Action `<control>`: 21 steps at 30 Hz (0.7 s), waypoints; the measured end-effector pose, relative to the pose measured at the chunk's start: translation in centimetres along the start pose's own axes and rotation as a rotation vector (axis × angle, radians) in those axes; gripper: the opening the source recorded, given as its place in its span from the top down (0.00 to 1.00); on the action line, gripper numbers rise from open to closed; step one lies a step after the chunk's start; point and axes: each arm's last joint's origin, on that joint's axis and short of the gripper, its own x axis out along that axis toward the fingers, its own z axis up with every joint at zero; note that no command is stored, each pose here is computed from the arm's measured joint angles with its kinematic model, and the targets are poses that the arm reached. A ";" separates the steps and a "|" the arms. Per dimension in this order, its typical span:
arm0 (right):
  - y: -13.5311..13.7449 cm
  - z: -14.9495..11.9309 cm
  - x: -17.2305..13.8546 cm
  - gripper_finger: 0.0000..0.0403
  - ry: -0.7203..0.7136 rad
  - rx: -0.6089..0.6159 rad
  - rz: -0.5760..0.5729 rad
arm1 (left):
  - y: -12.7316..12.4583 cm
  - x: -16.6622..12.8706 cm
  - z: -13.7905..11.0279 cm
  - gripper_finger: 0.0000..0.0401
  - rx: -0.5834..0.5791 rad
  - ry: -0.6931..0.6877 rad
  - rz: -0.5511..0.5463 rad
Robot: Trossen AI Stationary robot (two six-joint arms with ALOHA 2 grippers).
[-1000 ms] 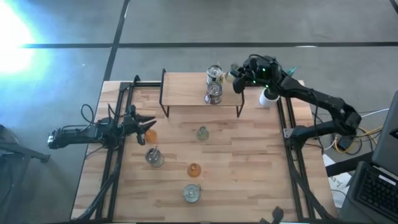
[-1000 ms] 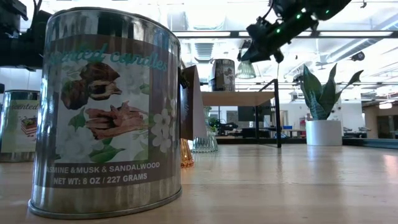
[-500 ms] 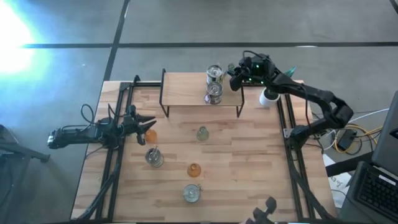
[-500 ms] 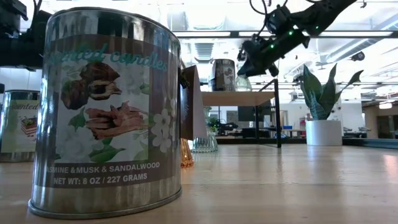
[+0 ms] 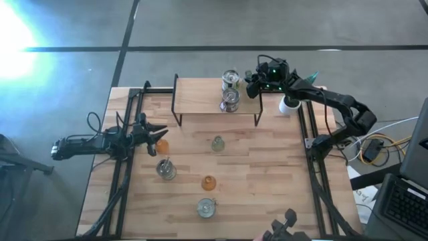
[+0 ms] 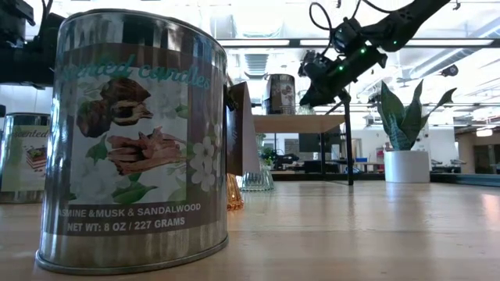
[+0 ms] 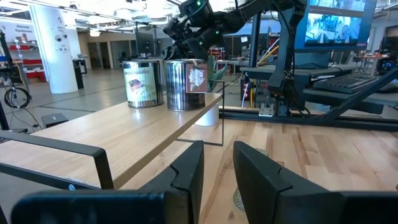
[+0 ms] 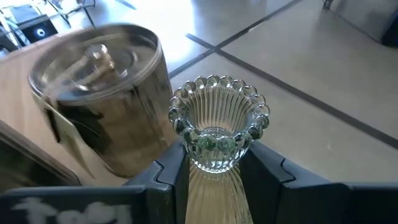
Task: Pick & Place candle stick holders
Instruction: Put the right green candle holder on the shelf
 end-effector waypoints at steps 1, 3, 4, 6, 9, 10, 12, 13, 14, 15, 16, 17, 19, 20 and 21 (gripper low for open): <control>0.0 0.0 0.1 0.74 0.001 0.001 0.000 | 0.0 0.0 0.0 0.77 0.000 0.000 0.000; -0.2 -0.1 0.3 0.74 0.001 0.001 -0.001 | 0.0 0.0 0.0 0.77 0.000 0.000 0.000; -0.2 -0.1 0.4 0.74 0.002 0.001 0.001 | 0.0 0.0 0.0 0.77 0.000 0.000 0.000; -0.2 -0.2 0.6 0.74 0.004 0.001 0.001 | 0.0 0.0 0.0 0.77 0.000 0.000 0.000; -0.3 -0.2 0.7 0.74 0.007 0.006 0.000 | 0.0 0.0 0.0 0.77 0.000 0.000 0.000; -0.3 -0.2 0.7 0.74 0.008 0.009 0.000 | 0.0 0.0 0.0 0.77 0.000 0.000 0.000; -0.2 -0.3 0.6 0.74 0.009 0.017 -0.001 | 0.0 0.0 0.0 0.77 0.000 0.000 0.000; -0.3 -0.3 0.6 0.74 0.011 0.020 -0.002 | 0.0 0.0 0.0 0.77 0.000 0.000 0.000; -0.2 -0.3 0.6 0.74 0.014 0.024 -0.003 | 0.0 0.0 0.0 0.77 0.000 0.000 0.000; -0.2 -0.3 0.6 0.74 0.017 0.025 -0.006 | 0.0 0.0 0.0 0.77 0.000 0.000 0.000; -0.3 -0.3 0.5 0.72 0.020 0.025 -0.009 | 0.0 0.0 0.0 0.77 0.000 0.000 0.000; -0.3 -0.4 0.5 0.70 0.023 0.026 -0.010 | 0.0 0.0 0.0 0.77 0.000 0.000 0.000; -0.3 -0.4 0.5 0.67 0.029 0.026 -0.012 | 0.0 0.0 0.0 0.77 0.000 0.000 0.000; -0.3 -0.4 0.5 0.66 0.031 0.026 -0.012 | 0.0 0.0 0.0 0.77 0.000 0.000 0.000; -0.3 -0.4 0.5 0.65 0.031 0.026 -0.012 | 0.0 0.0 0.0 0.77 0.000 0.000 0.000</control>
